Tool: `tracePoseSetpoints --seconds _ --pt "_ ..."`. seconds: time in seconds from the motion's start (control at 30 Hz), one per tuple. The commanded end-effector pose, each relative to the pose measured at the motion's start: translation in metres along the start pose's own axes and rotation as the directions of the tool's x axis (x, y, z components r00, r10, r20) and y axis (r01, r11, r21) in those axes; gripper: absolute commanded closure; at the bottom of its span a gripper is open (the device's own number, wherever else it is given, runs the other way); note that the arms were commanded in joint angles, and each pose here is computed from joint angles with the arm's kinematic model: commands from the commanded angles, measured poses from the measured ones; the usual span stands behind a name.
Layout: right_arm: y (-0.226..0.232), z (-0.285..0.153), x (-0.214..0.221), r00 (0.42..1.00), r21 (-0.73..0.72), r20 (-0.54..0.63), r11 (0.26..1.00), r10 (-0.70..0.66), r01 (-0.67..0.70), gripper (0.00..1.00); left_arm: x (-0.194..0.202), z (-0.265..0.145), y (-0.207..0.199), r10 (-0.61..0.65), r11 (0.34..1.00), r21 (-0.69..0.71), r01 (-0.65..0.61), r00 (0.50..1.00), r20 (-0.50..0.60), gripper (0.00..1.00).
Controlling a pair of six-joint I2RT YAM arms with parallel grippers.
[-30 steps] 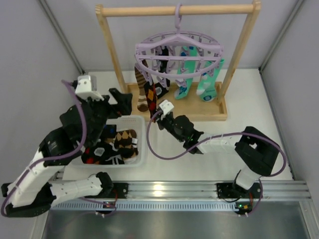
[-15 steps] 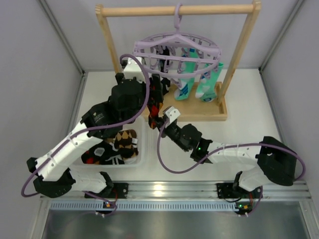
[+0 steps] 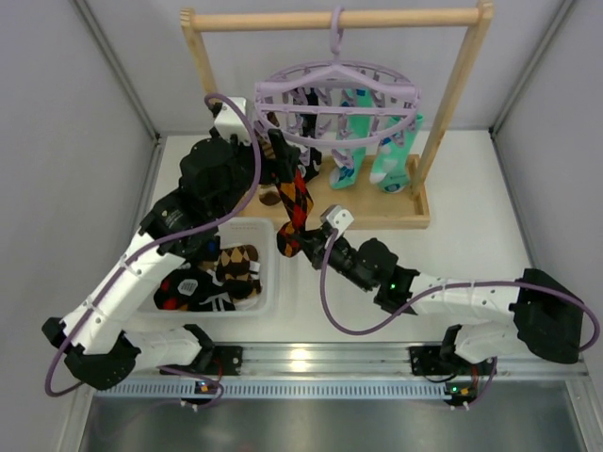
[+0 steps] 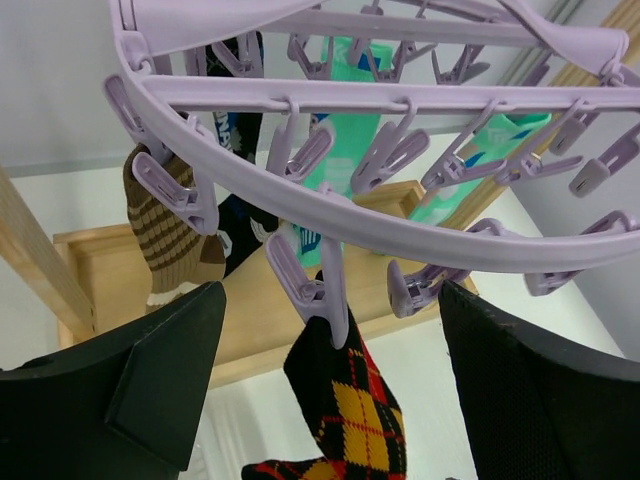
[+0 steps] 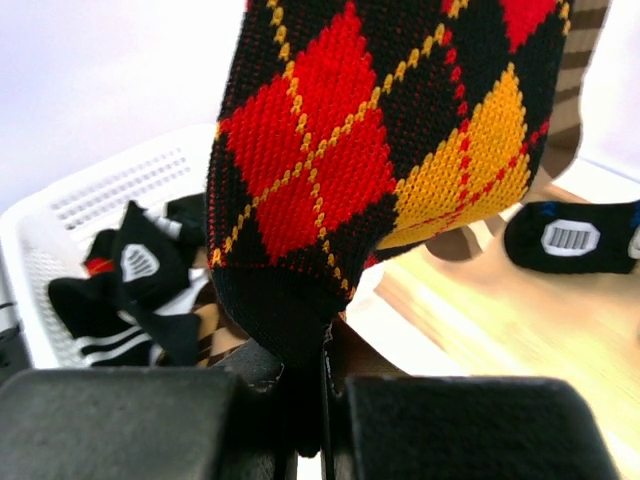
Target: Remove the socks clipped to the hanger
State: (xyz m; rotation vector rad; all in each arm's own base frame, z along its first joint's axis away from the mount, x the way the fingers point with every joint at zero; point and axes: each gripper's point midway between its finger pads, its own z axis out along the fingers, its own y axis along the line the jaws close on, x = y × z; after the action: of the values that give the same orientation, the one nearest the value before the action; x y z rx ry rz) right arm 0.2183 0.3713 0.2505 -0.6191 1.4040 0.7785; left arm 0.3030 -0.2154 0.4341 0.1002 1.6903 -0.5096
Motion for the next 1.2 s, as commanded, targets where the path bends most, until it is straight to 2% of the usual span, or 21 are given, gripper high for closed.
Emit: tracePoseSetpoints --seconds 0.0,0.17,0.43,0.83,0.93,0.97,1.17 --pt "0.019 -0.008 -0.02 0.997 -0.092 0.046 0.994 0.058 -0.054 1.0 -0.021 -0.001 -0.012 -0.037 0.993 0.116 0.028 0.997 0.075 0.1" --pt "0.025 -0.013 -0.027 0.995 -0.129 0.06 0.989 0.078 -0.07 1.0 -0.02 0.007 -0.012 -0.062 0.984 0.174 0.05 0.996 0.062 0.14" --pt "0.032 -0.015 -0.029 0.994 -0.166 0.055 0.983 0.091 -0.081 1.0 -0.015 0.019 -0.01 -0.079 0.968 0.241 0.065 0.996 0.046 0.34" --pt "0.035 -0.019 -0.03 0.994 -0.189 0.057 0.978 0.098 -0.085 1.0 -0.008 0.03 -0.014 -0.107 0.955 0.28 0.096 0.994 0.026 0.34" --pt "0.035 -0.022 -0.033 0.993 -0.192 0.065 0.978 0.098 -0.084 1.0 -0.006 0.031 -0.015 -0.121 0.949 0.297 0.109 0.992 0.023 0.44" --pt "0.034 -0.022 -0.032 0.993 -0.19 0.063 0.978 0.098 -0.084 1.0 -0.004 0.032 -0.016 -0.126 0.948 0.297 0.115 0.992 0.018 0.53" --pt "0.03 -0.024 -0.023 0.995 -0.172 0.046 0.982 0.085 -0.076 1.0 -0.006 0.035 -0.016 -0.13 0.948 0.296 0.118 0.991 0.021 0.76"
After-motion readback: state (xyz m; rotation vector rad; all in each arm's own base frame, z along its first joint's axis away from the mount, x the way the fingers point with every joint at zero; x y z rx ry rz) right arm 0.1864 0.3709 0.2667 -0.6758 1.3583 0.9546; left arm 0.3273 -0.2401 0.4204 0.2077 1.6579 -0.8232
